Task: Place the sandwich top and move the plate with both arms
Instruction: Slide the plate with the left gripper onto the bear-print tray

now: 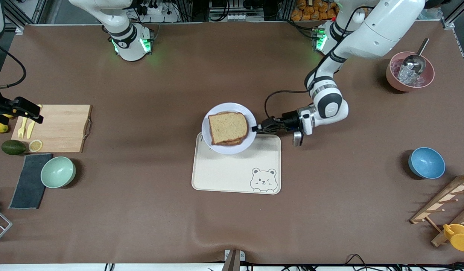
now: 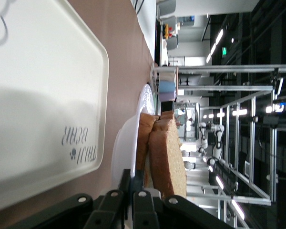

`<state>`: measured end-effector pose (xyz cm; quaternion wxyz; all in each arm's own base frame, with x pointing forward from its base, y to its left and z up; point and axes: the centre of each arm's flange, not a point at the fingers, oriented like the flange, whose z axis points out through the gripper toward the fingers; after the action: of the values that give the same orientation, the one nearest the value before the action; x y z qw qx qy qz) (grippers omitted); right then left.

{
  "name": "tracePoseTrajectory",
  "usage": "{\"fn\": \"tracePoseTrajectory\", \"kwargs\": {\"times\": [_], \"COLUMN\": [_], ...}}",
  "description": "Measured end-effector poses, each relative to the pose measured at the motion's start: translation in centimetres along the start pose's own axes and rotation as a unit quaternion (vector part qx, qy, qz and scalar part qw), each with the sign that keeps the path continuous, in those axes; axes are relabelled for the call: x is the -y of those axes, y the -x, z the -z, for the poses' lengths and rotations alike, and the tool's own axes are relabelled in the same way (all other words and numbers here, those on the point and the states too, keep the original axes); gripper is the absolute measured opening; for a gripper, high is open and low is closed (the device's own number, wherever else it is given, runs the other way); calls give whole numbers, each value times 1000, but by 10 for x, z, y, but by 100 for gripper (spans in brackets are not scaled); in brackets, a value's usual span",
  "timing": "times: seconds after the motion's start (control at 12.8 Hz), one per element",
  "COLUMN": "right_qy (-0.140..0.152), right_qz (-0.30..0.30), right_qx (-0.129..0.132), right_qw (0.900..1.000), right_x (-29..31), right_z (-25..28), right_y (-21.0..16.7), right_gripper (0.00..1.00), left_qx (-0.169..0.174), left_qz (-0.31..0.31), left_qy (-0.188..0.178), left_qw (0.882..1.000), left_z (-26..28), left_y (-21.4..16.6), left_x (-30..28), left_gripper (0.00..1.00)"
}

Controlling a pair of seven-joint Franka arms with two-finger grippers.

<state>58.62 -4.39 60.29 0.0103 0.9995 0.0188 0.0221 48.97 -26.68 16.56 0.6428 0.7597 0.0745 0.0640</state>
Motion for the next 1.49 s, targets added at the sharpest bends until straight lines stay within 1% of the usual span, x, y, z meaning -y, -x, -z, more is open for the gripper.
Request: {"fn": "tracePoseTrajectory", "kwargs": {"times": [0.24, 0.47, 0.63, 0.94, 1.18, 1.25, 1.49], "right_qy": [0, 0, 0, 0, 0, 0, 0], "right_qz": [0, 1, 1, 0, 0, 0, 0], "right_qx": [1, 1, 1, 1, 1, 1, 1], "right_qw": [1000, 1000, 1000, 1000, 1000, 1000, 1000], "right_x": [0, 1, 1, 0, 0, 0, 0], "right_z": [-1, -1, -1, -1, -1, -1, -1], "right_y": [0, 0, 0, 0, 0, 0, 0], "right_gripper": [100, 100, 100, 100, 100, 100, 100], "left_qx": [-28, -39, -37, -29, -27, -28, -37], "left_qz": [-4, 6, 8, 7, 7, 10, 32], "left_qy": [-14, -20, -20, -53, -56, -56, -55], "left_qw": [1000, 999, 999, 998, 998, 998, 997], "left_z": [23, 32, 23, -4, -11, -10, -1], "left_y": [-47, -83, -90, -82, -82, -82, -88], "left_x": [22, 46, 52, 65, 65, 65, 66], "left_gripper": [4, 4, 4, 4, 4, 11, 46]}}
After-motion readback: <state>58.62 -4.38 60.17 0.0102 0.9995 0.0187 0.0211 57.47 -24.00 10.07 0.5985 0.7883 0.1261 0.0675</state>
